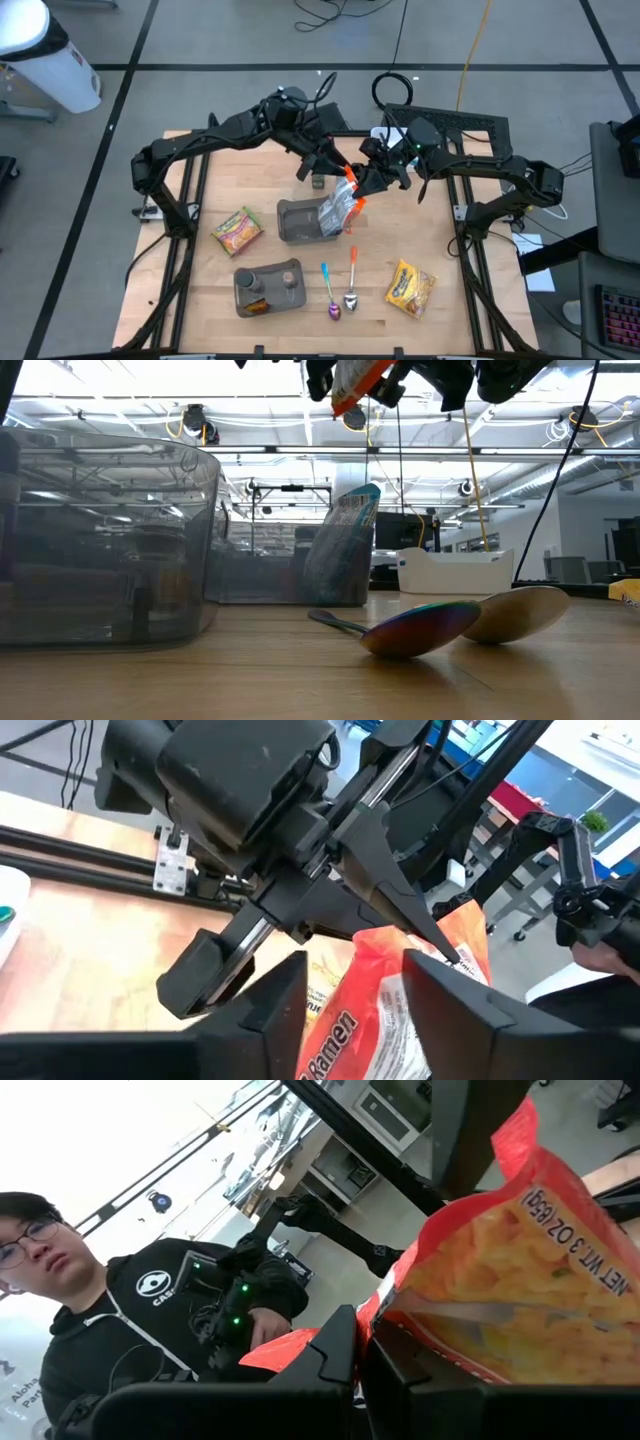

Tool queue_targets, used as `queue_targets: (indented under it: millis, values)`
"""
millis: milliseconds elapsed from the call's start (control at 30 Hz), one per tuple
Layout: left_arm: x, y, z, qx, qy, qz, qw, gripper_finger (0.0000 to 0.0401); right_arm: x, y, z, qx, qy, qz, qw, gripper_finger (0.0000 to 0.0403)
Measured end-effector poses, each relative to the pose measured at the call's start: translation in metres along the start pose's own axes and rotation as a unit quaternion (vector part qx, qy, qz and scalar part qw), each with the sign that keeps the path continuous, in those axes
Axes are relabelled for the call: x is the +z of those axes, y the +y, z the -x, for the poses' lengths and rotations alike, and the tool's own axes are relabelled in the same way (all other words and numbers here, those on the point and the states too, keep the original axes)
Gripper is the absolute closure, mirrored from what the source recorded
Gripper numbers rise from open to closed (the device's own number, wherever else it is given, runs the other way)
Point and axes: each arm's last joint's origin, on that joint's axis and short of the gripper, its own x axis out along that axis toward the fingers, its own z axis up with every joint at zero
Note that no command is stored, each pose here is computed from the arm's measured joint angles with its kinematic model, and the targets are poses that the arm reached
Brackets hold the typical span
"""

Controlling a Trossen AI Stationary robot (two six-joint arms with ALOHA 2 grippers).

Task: Pick & Place Food Item
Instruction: Put the orange noodle pack into the top black bin

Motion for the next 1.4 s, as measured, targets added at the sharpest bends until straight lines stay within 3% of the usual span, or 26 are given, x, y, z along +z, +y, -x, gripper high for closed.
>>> queue_targets:
  millis: [400,633,833,1133,1400]
  values:
    - [0.000,-0.001,-0.001,-0.001,0.000,-0.018,1.000,0.0390,0.000,0.000,0.000,0.000,-0.001,0.001,1.000,0.0403]
    - [0.004,-0.003,-0.001,-0.017,-0.014,-0.050,0.999,0.0397,0.000,0.000,0.000,0.000,-0.001,0.003,1.000,0.0403]
    - [0.004,-0.001,0.002,-0.018,-0.012,-0.045,0.999,0.0398,0.003,0.000,0.004,-0.007,-0.017,-0.007,1.000,0.0389]
    - [0.004,0.005,0.008,-0.018,-0.009,-0.033,0.999,0.0400,0.015,0.001,0.027,-0.019,-0.057,-0.031,0.998,0.0289]
    - [0.003,0.016,0.015,0.033,-0.008,-0.013,0.999,0.0400,0.022,0.001,0.042,-0.030,-0.080,-0.026,0.996,0.0212]
